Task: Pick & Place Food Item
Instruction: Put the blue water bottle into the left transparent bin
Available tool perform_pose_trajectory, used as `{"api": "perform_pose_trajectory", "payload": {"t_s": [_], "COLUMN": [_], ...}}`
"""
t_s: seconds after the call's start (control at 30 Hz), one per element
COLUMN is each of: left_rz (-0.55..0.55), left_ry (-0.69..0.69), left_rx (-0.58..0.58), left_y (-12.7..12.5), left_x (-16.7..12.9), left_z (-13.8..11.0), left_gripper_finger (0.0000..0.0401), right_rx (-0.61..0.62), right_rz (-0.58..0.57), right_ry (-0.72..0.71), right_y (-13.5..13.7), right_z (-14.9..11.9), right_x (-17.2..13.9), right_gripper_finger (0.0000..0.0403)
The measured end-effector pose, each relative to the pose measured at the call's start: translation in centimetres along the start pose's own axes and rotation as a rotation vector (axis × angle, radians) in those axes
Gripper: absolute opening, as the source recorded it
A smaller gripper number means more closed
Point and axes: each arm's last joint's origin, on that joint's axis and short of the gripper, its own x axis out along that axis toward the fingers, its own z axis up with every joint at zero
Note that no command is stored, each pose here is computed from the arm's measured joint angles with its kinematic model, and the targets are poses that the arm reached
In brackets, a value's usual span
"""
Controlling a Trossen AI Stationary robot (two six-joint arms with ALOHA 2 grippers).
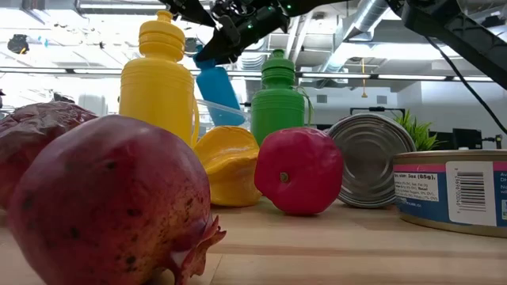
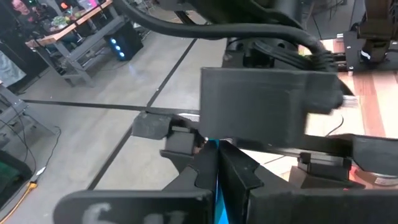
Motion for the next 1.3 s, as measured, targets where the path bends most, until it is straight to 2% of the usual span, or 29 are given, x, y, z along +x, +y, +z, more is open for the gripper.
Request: {"api": "perform_pose_trajectory", "payload": {"t_s": [0.17,0.43,0.63,0.77,0.87,1.07,1.3], "left_rz": [0.000,-0.009,0.102,0.126,0.144,0.173,0.186], "left_ry": [0.000,-0.003,0.017,-0.011,-0.011,0.008,-0.075], "left_rx": [-0.011,-0.007,-0.009,-0.015,-0.016,-0.059,-0.128], "left_y": [0.0,-0.3,0.1,0.3,0.4,0.7,1.6], "left_x": [0.0,0.0,-0.6,-1.1,-1.1,-1.1,-3.4], "left_z": [0.0,0.1,0.2,0.5,0.5,0.3,0.7], "left_gripper_finger": [0.0000,0.0000,0.0015,0.0041,0.0065,0.0121,0.0200], "right_rx": [0.002,0.042,0.168,0.242,0.236,0.207,0.258], "right_rz": [0.000,0.000,0.039,0.047,0.100,0.137,0.221], "right_ry": [0.002,0.010,-0.111,-0.170,-0.207,-0.290,-0.285], "right_y": [0.0,-0.2,-2.3,-4.5,-5.0,-5.4,-7.1], "right_z": [0.0,-0.1,0.4,-0.1,-0.3,0.3,-1.2], "right_x": [0.0,-0.3,-2.1,-3.4,-3.5,-3.9,-5.0], "right_gripper_finger": [0.0203,0.0204,0.0204,0.0204,0.0204,0.0204,0.0204]}}
